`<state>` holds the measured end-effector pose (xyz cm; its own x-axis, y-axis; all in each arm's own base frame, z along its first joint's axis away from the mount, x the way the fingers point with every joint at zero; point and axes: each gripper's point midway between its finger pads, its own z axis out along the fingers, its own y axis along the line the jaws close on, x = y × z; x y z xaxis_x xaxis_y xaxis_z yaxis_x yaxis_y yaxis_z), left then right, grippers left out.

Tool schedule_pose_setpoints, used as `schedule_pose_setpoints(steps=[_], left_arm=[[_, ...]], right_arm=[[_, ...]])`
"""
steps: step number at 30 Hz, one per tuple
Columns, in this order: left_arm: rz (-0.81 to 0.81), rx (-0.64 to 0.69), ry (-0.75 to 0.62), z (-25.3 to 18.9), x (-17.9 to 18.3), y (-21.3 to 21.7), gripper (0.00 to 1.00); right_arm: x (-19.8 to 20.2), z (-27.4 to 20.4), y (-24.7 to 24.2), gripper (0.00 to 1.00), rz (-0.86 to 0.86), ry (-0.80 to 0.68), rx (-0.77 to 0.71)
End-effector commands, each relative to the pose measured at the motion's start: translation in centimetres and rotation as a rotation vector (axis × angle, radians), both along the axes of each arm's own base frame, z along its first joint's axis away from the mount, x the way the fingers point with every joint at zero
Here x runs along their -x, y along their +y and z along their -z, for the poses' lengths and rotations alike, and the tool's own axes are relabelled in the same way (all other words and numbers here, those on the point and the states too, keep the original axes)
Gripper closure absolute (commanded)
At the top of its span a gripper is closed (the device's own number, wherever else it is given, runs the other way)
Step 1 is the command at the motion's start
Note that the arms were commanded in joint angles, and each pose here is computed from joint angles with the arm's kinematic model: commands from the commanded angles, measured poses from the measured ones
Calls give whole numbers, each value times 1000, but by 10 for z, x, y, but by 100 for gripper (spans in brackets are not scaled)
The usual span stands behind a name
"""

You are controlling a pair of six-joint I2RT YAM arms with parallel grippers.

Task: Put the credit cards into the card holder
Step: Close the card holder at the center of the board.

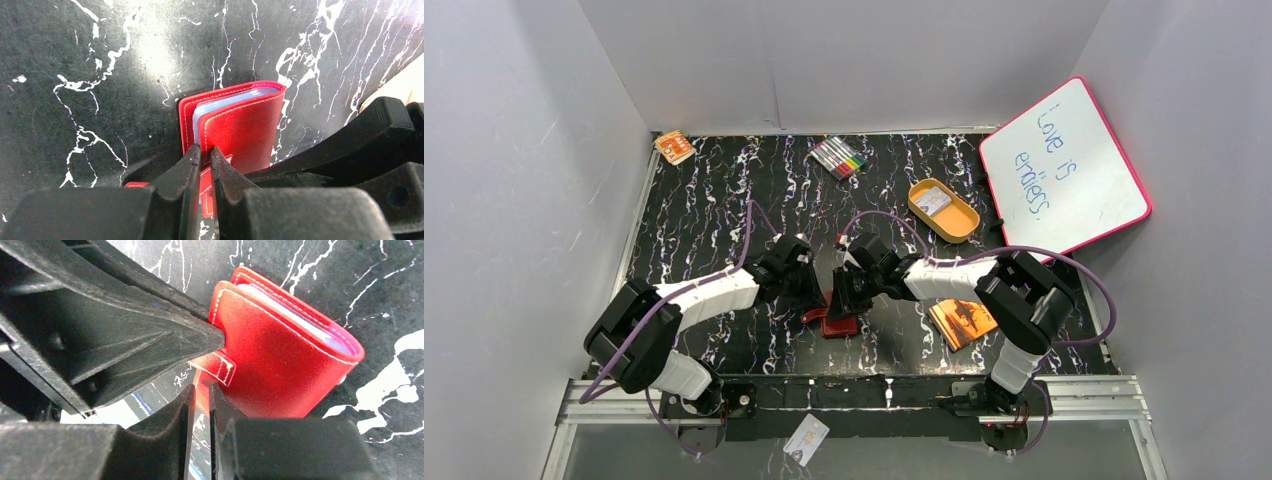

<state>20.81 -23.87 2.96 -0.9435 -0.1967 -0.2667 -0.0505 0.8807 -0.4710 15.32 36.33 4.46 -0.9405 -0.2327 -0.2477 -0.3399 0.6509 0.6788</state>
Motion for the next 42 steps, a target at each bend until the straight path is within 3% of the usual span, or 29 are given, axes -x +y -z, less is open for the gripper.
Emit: schedule_pose_setpoints(steps=[1,6,15,20,33,42], left_arm=[[15,-131,90,31,26,29,95],[2,-166,99,38,31,38,100],[-27,-220,103,49,38,55,100],[-36,-229,111,54,42,59,100],[-86,-291,123,66,51,78,100],[-111,-295,145,73,58,83,100]], right_arm=[[-7,-10,5,73,8,-34,-6],[-8,-28,2,62,34,-51,-19],[-17,-48,-25,44,182,-73,-74],[-17,-36,-42,38,269,-11,-95],[3,-4,-42,36,311,159,-185],[5,1,-35,45,330,212,-267]])
